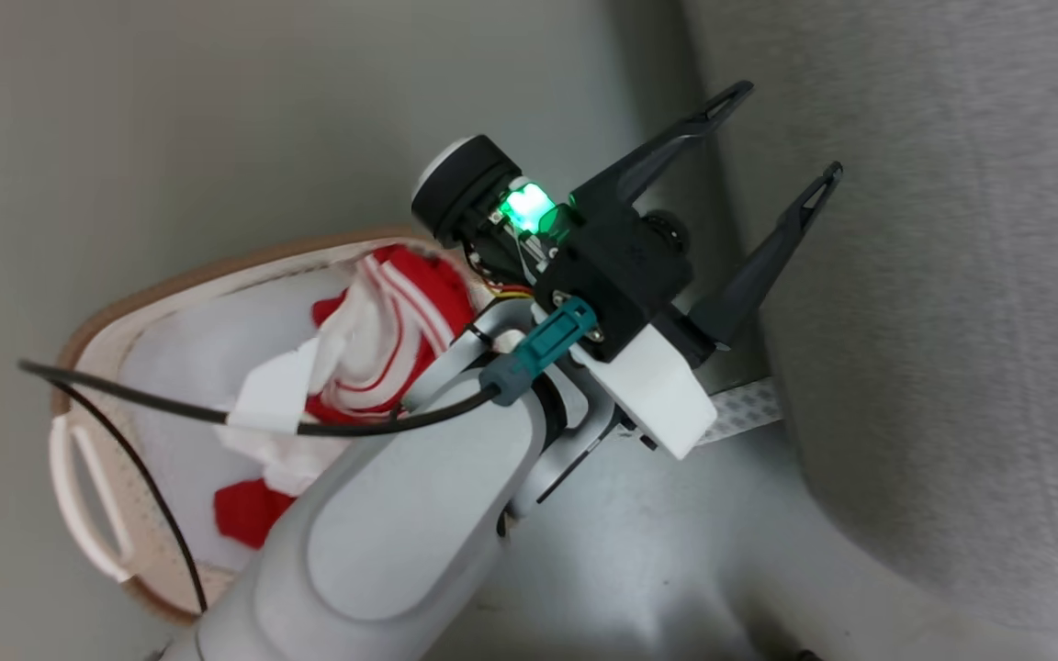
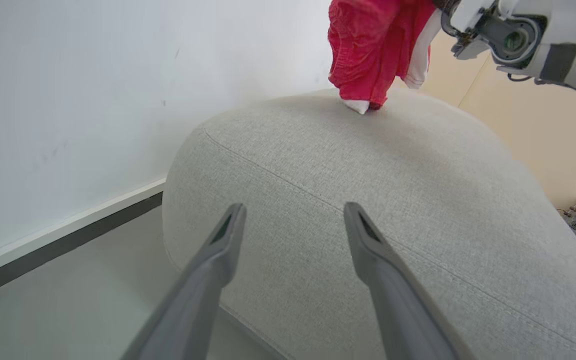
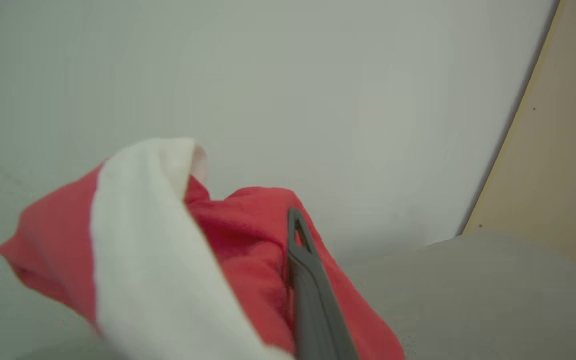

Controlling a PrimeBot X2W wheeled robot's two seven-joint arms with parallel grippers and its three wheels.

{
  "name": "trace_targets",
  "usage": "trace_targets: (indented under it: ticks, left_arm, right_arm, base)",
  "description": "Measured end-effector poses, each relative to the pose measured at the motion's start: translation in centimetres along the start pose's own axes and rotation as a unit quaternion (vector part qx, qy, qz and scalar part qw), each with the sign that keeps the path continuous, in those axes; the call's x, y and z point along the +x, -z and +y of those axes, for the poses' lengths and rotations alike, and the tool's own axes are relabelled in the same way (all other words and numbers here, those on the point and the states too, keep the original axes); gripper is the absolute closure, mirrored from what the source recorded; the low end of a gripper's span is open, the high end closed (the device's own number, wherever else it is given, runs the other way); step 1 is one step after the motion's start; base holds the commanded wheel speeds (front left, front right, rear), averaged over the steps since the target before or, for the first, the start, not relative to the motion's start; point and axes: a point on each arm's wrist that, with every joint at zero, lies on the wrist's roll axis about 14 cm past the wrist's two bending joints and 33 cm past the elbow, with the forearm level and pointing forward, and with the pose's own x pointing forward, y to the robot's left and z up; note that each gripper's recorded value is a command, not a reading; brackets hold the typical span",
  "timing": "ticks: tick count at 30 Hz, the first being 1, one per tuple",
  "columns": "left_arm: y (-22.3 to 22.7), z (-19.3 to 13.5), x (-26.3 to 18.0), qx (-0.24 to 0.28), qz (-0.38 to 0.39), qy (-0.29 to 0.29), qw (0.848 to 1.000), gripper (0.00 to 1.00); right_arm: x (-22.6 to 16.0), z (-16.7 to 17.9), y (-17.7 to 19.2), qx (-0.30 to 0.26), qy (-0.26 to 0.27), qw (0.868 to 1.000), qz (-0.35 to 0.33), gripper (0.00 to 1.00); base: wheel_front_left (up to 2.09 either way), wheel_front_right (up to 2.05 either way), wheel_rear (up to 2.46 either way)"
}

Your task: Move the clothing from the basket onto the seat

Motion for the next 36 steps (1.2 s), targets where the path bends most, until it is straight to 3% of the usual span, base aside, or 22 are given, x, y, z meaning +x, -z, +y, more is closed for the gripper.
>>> trace_targets:
  ticks: [4,5,6,7,17,28,36]
  left_arm:
    - [1.8,1.6,-1.5,-0.017,0.014,-0.035,0.999,0.00]
    - [2.2,1.8,-2.0,-0.021,0.018,-0.042,0.999,0.00]
    - [2.5,2.0,-2.3,-0.023,0.022,-0.049,0.998,0.00]
    - [2.5,2.1,-2.6,-0.026,0.025,-0.055,0.998,0.00]
    - [-0.3,2.8,-3.9,-0.006,0.014,-0.089,0.996,0.00]
    - [-5.1,1.2,-6.4,0.009,-0.012,-0.124,0.992,0.00]
    - [-7.9,0.8,-10.9,0.033,-0.030,-0.183,0.982,0.00]
  right_arm:
    - [-0.8,-0.6,6.9,-0.013,0.032,0.996,0.082,0.97]
    - [-1.2,-0.7,8.4,-0.012,0.040,0.994,0.102,0.67]
    - [-1.8,-0.5,9.7,-0.014,0.041,0.992,0.121,0.24]
    - [-2.3,-0.1,10.6,-0.012,0.041,0.990,0.135,0.00]
    - [-6.8,3.2,11.7,0.010,0.009,0.983,0.185,0.00]
    - [-12.5,3.9,5.4,0.036,-0.026,0.990,0.131,0.00]
    - [-17.5,4.9,1.1,0.050,-0.048,0.994,0.085,0.00]
  base:
    - [0.00,0.00,0.00]
    - [0.00,0.00,0.00]
    - [0.00,0.00,0.00]
    - [0.00,0.00,0.00]
    - [0.00,0.00,0.00]
    - [0.00,0.00,0.00]
    - [0.00,0.00,0.00]
